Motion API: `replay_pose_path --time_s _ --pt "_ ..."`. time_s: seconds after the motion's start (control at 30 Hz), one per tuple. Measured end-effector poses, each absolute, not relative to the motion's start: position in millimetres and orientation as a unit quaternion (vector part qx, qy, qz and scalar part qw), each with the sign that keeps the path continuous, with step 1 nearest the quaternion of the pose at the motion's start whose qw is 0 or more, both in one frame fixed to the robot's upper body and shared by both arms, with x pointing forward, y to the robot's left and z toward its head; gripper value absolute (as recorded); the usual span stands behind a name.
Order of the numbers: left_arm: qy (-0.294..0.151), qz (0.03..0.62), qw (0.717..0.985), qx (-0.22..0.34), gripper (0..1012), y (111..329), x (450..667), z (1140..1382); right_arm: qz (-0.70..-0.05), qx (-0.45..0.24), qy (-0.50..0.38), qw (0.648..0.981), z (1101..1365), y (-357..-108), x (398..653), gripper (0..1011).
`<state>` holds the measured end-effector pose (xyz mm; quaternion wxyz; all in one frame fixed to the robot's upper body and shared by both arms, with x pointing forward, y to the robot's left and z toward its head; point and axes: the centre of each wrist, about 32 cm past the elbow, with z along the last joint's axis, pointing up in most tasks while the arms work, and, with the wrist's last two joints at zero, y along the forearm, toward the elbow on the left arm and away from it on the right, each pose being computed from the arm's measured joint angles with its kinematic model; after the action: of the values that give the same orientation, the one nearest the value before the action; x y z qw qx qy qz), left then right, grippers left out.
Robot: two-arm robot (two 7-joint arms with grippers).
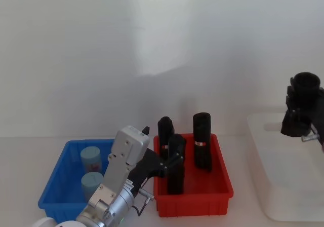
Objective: Pick the cotton swabs from the blue box and place them into the white box.
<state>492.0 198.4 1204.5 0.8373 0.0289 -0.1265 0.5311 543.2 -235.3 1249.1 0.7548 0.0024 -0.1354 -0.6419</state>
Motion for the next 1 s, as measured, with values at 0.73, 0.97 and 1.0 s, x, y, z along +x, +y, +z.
replay_pose_path --time_s 0.73,0.97,1.0 --pt "-0.126 0.531 0.837 0.029 1003 198 492 1204 -0.642 0.014 -0.073 0.763 1216 -270 574 391" --pt "-0.126 0.531 0.837 0.029 1003 198 492 1204 -0.634 0.016 -0.069 0.77 1213 -271 582 586" --pt "-0.126 0.531 0.837 0.029 1003 198 492 1204 -0.633 0.016 -0.069 0.771 1213 -271 583 629"
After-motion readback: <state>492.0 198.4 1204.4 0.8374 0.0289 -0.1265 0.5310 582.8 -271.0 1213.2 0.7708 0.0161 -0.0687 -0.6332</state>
